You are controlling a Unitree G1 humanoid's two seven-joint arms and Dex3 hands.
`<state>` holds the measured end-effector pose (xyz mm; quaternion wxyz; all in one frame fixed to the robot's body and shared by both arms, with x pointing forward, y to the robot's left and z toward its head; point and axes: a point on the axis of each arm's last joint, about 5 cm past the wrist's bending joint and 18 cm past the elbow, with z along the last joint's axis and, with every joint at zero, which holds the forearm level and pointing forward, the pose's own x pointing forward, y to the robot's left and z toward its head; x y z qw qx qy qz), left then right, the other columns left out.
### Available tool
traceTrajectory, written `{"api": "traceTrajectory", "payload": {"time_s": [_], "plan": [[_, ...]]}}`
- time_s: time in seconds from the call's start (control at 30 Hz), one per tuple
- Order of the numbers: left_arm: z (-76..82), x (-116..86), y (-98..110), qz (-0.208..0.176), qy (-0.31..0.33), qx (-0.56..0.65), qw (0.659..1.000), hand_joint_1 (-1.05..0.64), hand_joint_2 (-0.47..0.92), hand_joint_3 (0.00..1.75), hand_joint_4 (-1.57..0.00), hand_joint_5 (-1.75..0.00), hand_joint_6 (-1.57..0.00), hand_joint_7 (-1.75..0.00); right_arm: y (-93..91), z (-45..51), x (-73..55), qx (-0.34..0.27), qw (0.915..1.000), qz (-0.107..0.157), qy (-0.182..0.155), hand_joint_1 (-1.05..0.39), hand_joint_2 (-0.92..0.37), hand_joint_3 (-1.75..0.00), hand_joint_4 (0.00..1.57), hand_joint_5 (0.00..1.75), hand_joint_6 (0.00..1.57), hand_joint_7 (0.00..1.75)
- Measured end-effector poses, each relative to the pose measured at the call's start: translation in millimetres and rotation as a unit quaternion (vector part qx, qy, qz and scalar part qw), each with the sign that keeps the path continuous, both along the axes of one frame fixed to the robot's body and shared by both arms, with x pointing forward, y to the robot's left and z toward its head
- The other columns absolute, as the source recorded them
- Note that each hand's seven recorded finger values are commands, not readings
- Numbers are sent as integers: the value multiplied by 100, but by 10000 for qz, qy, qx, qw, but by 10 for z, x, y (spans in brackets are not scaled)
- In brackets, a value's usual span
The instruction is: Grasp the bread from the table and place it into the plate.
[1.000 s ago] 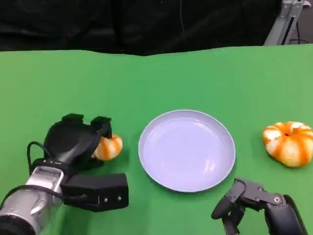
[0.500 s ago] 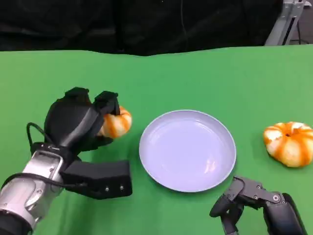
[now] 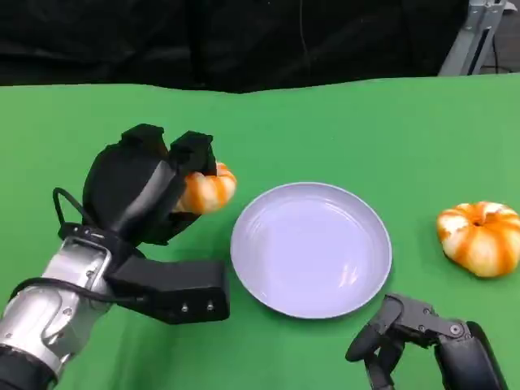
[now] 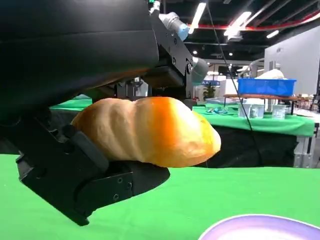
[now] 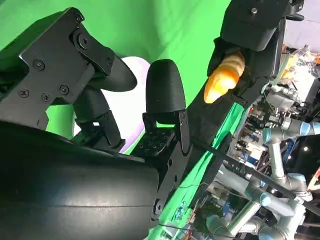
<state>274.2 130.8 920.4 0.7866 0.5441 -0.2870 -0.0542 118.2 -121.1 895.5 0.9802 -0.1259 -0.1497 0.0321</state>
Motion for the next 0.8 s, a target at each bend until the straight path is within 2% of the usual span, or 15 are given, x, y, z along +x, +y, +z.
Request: {"api": "traceTrajectory", "payload": {"time_s": [0.17,0.23,0.6,0.8], "plan": [[84,-12,-444,-673,8,-481,9966,-15,34,127,-90,-175,-77,-166,-1,3,-2,26,10000,0,-3,-3,-28,-136,84,165,86,129],[95,-10,-562,-847,64,-522,9950,-15,34,127,-90,-175,-77,-166,-1,2,-5,53,10000,-1,5,-3,-28,-136,83,165,86,129],[85,9,-575,-850,134,-478,9951,-16,34,128,-88,-175,-76,-169,-2,-1,-10,66,10000,-5,20,-3,-28,-137,82,165,85,129],[-29,-52,-810,-1202,664,-327,9900,-15,38,115,-83,-175,-70,-175,22,5,-41,117,9999,22,36,-2,-27,-139,81,162,86,129]]}}
